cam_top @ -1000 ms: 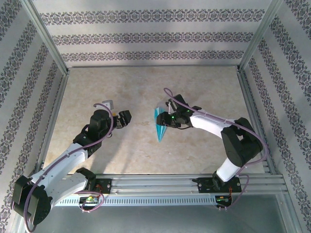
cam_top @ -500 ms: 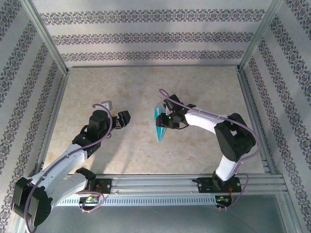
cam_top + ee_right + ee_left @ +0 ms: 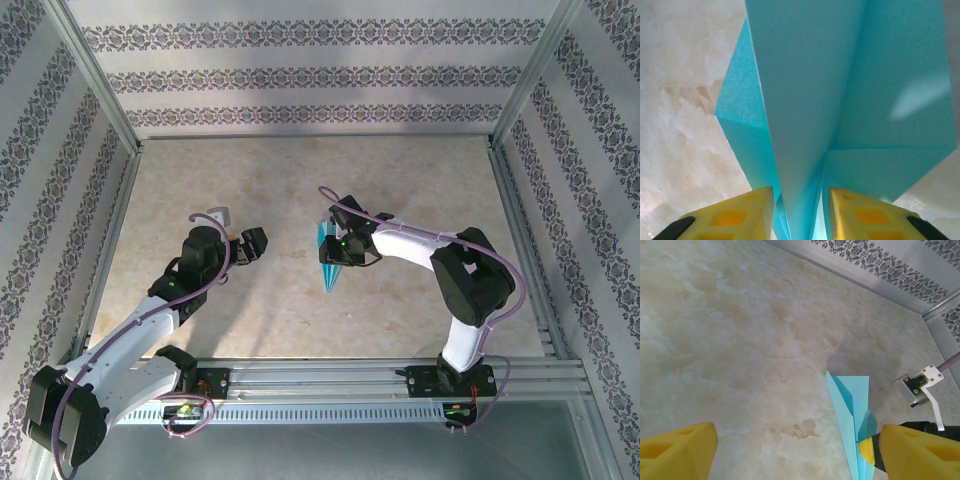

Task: Fold a paper plane with a square sheet of paper (fold left side to right side)
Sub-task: Pick up the paper plane at the center of the table.

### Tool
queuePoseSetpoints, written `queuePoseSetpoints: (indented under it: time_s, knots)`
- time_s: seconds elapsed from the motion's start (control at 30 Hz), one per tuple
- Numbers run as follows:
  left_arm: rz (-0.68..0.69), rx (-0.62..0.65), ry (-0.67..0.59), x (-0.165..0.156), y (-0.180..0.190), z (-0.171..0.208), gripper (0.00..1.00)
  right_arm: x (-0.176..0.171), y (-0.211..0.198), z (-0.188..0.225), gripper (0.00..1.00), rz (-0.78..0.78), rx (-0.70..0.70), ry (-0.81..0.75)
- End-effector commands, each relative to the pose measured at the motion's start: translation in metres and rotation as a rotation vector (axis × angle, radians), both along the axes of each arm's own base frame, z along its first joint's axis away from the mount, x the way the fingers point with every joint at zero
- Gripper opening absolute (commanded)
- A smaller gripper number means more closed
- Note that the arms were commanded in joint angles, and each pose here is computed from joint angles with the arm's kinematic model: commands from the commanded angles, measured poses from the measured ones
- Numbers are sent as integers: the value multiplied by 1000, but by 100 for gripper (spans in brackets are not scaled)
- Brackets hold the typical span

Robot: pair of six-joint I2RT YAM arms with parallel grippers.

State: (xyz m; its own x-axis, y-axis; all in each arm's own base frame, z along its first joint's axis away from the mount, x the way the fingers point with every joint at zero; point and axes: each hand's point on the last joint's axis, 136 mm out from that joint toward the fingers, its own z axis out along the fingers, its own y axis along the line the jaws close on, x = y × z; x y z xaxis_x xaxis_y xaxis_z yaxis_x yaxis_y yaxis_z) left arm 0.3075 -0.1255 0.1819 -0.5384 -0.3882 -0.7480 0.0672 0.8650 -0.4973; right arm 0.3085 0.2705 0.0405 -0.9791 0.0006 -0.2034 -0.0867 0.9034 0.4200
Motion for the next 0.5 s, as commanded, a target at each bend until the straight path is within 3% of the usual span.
queuePoseSetpoints:
  time_s: [0.0, 0.47]
  knots:
    - [11, -6, 13, -2, 6, -4, 84, 1, -1, -3, 33, 8, -49, -6]
    - [10, -11, 19, -2, 6, -6, 85, 0, -1, -13, 25, 2, -126, -4]
